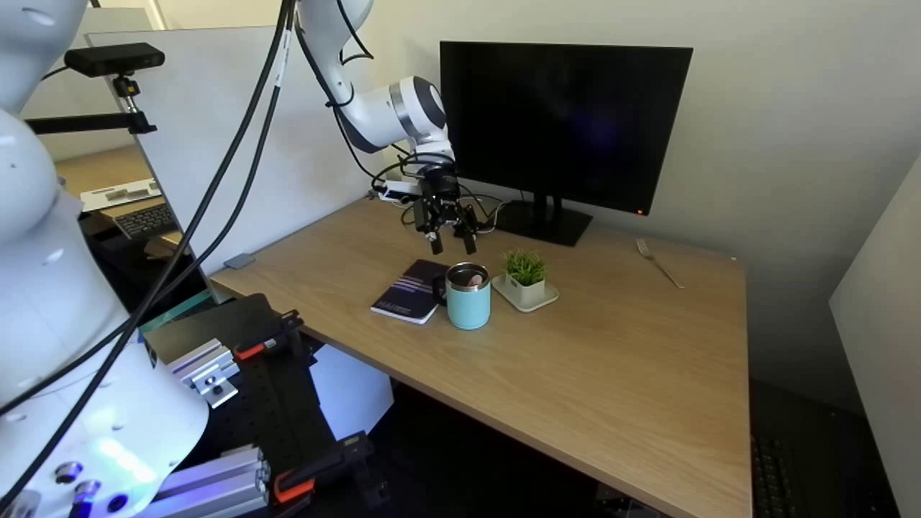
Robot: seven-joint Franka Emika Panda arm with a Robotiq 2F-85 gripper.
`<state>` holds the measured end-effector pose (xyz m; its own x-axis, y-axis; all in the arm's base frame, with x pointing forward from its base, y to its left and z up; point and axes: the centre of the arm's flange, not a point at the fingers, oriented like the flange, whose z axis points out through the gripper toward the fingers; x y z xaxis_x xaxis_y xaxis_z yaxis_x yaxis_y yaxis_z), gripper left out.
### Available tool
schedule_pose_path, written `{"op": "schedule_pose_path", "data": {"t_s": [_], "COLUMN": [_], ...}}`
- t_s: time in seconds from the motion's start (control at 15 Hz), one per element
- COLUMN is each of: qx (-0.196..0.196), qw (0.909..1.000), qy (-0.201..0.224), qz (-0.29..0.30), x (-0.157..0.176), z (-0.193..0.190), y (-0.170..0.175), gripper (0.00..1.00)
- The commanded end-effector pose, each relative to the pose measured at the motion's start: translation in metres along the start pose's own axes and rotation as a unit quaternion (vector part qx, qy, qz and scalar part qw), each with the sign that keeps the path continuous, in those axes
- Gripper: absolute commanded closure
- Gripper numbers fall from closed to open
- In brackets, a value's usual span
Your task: Pick the marker from the cup and put it on the table
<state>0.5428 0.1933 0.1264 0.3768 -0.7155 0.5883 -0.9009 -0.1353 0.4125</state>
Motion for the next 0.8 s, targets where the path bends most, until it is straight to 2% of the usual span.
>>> {"op": "schedule_pose_path", "data": {"t_s": [0.0,0.2,0.4,0.6,0.73], "qx": [-0.001,-0.003,0.0,0.009,0.014], "qw": [0.9999,0.9999,0.9999,0.9999,0.9999], "qy": [0.001,0.002,0.002,0.001,0.001], "qz": [0.01,0.012,0.012,0.011,0.007], "x": [0.009,0.015,0.019,0.012,0.007], "z": [0.01,0.021,0.026,0.019,0.015], "y": [-0.006,-0.009,-0.011,-0.01,-0.01], "gripper": [0.0,0.0,0.08,0.32,0.42]}}
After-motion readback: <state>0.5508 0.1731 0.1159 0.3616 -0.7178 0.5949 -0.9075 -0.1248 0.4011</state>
